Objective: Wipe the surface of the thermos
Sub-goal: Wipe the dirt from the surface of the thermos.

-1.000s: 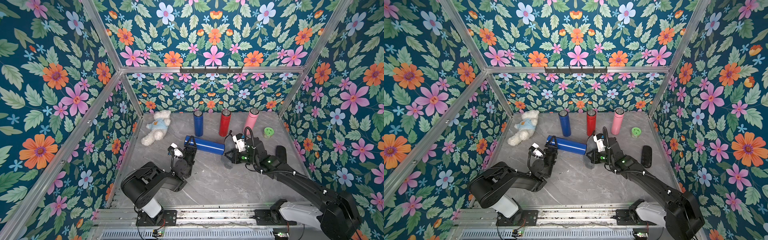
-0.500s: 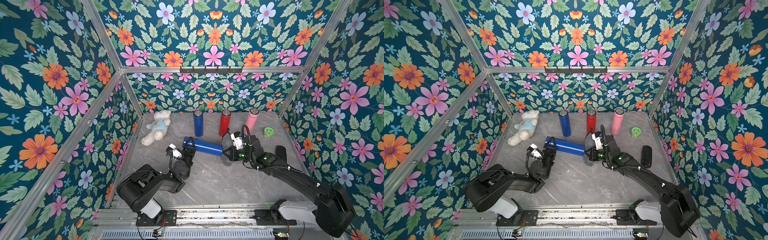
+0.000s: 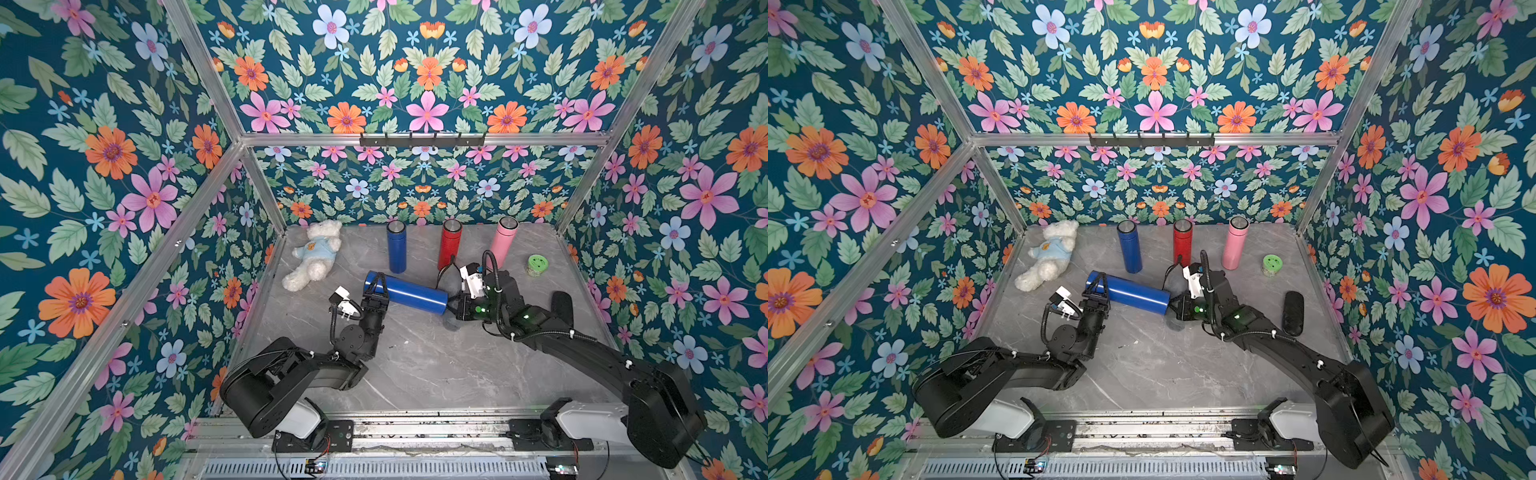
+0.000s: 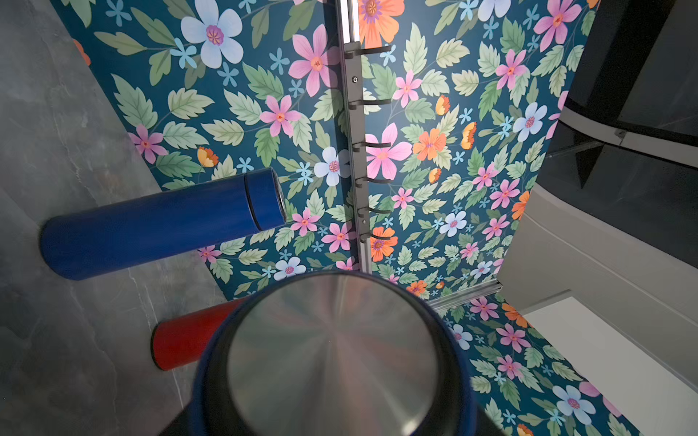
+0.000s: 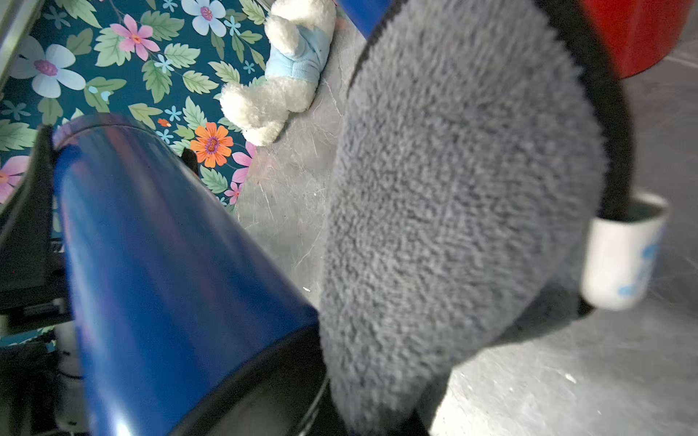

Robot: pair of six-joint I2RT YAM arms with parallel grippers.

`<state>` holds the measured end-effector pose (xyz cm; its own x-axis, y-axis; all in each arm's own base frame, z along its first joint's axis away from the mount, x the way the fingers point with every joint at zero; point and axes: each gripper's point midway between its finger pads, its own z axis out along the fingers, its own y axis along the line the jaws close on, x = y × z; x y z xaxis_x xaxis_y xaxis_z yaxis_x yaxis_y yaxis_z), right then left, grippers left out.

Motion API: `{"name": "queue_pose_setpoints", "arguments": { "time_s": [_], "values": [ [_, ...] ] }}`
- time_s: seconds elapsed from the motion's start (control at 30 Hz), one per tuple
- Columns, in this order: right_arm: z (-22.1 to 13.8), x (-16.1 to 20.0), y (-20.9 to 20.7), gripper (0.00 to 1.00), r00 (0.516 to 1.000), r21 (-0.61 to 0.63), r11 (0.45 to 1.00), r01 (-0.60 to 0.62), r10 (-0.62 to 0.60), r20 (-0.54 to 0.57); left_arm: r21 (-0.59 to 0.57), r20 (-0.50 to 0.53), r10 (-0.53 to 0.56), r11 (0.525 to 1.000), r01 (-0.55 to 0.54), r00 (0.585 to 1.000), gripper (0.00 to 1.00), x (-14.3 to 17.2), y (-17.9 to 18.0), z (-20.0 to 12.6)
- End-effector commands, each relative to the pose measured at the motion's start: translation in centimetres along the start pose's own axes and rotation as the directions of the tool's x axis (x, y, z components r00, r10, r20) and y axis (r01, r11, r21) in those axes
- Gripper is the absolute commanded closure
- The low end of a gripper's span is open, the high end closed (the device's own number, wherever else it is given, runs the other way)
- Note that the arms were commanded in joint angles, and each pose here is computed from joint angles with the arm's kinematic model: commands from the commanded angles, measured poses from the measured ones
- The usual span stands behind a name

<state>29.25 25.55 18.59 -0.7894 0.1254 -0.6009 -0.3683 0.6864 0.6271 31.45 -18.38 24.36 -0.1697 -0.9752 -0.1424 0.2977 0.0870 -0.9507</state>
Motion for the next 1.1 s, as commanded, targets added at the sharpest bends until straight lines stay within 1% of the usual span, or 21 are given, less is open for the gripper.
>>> {"name": "queue_pose_setpoints", "arguments": {
  "time_s": [0.0, 0.3, 0.47, 0.6, 0.7, 0.87, 1.07],
  "values": [
    [-0.9, -0.7, 1.6, 1.00, 0.999, -0.054, 0.998, 0.029, -0.028, 0.026, 0.099, 0.042, -0.031, 0.995, 0.026, 0.999, 1.00, -1.0, -2.6, -0.1],
    [-2.0, -0.8, 3.5, 1.00, 0.999, -0.134, 0.991, 0.019, -0.015, 0.031, 0.086, 0.046, 0.003, 0.996, -0.007, 0.999, 1.00, -0.6, -2.1, 0.4],
    [-3.6, -1.3, 5.2, 1.00, 0.999, -0.181, 0.983, 0.023, -0.015, 0.046, 0.066, 0.041, 0.024, 0.997, -0.027, 0.999, 1.00, -0.3, -1.3, 0.6],
    [-4.2, -1.3, 5.6, 1.00, 0.999, -0.194, 0.981, 0.019, -0.009, 0.052, 0.057, 0.033, 0.007, 0.998, -0.009, 0.999, 1.00, 0.1, -0.7, 0.9],
    [-3.5, -0.7, 4.5, 1.00, 0.999, -0.166, 0.986, 0.006, 0.000, 0.038, 0.069, 0.027, -0.013, 0.998, 0.011, 1.000, 1.00, 0.3, -1.1, 1.2],
    [-1.3, 0.8, 2.4, 1.00, 0.999, -0.139, 0.990, -0.032, 0.034, 0.012, 0.112, 0.030, -0.035, 0.993, 0.031, 0.999, 1.00, 0.0, -2.8, 1.3],
    [0.4, 1.1, 1.5, 1.00, 0.999, -0.130, 0.990, -0.051, 0.051, -0.008, 0.145, 0.050, -0.041, 0.989, 0.034, 0.998, 1.00, -0.8, -4.3, 0.9]
  ]
}}
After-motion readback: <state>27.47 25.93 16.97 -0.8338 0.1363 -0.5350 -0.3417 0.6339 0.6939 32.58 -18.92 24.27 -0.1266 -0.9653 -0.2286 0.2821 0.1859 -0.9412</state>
